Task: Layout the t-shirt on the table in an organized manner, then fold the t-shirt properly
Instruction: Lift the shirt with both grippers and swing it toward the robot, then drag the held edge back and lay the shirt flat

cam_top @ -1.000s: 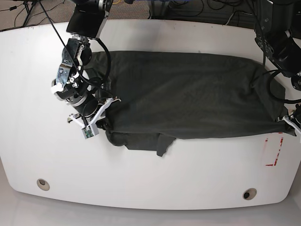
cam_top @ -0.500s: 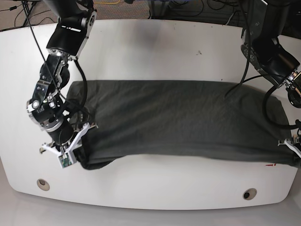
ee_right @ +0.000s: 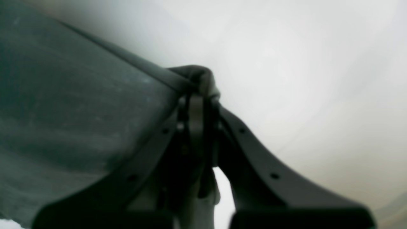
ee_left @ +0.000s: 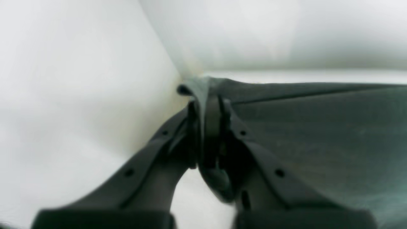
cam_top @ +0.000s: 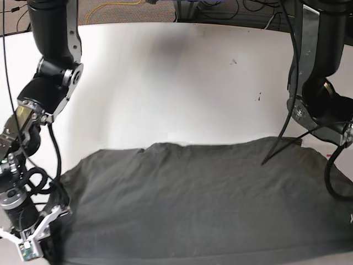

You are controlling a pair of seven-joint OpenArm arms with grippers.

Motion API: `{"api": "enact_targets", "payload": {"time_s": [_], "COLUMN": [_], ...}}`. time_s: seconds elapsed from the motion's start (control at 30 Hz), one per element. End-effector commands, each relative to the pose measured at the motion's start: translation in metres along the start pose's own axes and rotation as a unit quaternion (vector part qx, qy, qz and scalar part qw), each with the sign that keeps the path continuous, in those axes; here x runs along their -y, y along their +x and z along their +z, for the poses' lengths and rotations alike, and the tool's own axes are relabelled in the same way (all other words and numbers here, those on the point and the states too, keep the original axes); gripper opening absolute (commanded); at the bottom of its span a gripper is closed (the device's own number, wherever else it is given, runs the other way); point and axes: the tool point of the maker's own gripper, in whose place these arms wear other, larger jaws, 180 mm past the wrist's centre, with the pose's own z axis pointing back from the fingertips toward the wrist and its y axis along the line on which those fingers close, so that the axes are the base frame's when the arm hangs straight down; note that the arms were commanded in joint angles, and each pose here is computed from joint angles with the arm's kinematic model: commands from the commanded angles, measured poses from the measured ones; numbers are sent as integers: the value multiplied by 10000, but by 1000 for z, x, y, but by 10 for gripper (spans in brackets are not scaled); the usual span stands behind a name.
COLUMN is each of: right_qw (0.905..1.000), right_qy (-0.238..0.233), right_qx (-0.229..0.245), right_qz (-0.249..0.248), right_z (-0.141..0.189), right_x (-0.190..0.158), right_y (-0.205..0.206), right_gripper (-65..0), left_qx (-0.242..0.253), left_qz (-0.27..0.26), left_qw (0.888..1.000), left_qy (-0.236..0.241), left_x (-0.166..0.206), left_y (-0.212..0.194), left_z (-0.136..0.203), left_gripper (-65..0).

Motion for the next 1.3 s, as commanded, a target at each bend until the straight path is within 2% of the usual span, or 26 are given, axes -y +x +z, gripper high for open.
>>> {"api": "enact_targets", "payload": {"time_s": [0.0,0.07,0.23,0.33,0.43,0.63,0.87,1.07,1.2,1.27], "right_qw": [9985,9976,9957,9954,9954,9962,9923,9809,9710,9666], "right_qy": [-469,-612,-825,-863,-876,-695,-531,-228,59,166], "right_qx": [204,207,244,205,69,-393,-1101,-1759,-2147,-2273], "right_qz": [172,239,341,365,386,334,-216,-796,-1053,-1171], "right_z": [11,16,25,26,27,30,48,73,95,105], "right_x": [35,48,67,70,72,51,20,-27,-65,-80], "right_y": [31,39,51,49,39,-9,-92,-172,-215,-230], "right_gripper": [-637,-637,-637,-637,-639,-640,-640,-640,-642,-642], "left_qx": [446,635,937,984,803,177,-699,-1685,-2427,-2629], "left_qz": [4,8,-18,-93,-185,-305,-605,-873,-1005,-1000], "left_qw": [9986,9975,9956,9951,9966,9988,9939,9772,9581,9524], "left_qy": [267,298,72,56,-32,-341,-594,-949,-1141,-1177], "left_x": [-17,-19,3,9,18,47,77,102,111,111], "left_y": [38,54,79,82,68,13,-74,-169,-235,-258], "left_z": [16,21,24,26,20,3,3,16,39,48], "left_gripper": [-629,-629,-629,-629,-629,-629,-629,-632,-633,-633]}}
